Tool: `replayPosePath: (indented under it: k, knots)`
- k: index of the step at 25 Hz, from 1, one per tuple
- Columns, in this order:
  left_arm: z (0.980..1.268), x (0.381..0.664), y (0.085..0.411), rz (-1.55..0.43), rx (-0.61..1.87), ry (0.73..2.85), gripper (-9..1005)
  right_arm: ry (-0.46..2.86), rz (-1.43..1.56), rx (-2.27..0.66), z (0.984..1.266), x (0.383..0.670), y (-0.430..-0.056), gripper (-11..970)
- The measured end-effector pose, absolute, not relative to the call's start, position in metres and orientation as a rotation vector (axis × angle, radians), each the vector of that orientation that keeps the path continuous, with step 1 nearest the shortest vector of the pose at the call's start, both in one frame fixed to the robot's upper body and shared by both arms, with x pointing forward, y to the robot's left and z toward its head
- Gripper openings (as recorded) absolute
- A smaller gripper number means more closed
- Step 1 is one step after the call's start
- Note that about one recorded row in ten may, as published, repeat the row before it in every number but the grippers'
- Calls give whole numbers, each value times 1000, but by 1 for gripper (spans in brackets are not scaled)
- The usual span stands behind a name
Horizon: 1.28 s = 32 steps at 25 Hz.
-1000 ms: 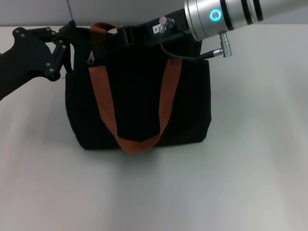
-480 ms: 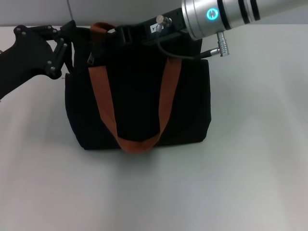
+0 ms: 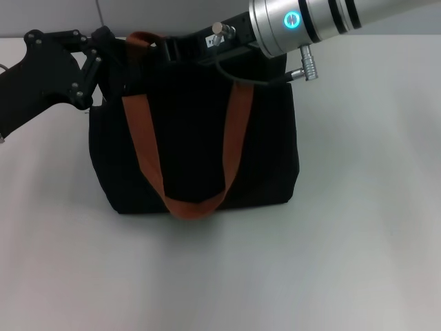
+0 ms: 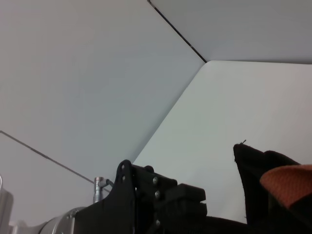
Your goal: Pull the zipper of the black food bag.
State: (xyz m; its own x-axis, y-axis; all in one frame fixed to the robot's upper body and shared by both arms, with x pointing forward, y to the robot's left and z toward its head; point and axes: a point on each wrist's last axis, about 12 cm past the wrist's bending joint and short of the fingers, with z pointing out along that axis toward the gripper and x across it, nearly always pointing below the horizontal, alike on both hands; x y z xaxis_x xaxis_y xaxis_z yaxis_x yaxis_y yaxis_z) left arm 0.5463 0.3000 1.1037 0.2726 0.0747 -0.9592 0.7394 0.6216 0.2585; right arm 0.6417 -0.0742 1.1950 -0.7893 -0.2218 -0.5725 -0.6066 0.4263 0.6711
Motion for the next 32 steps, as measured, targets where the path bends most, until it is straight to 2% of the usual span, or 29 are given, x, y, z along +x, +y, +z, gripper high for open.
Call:
replayPosePath:
  k: [32]
  knots:
    - [1107,547,293,-564,815,1205,70,2266,1414,-600,1189,639,-82,263]
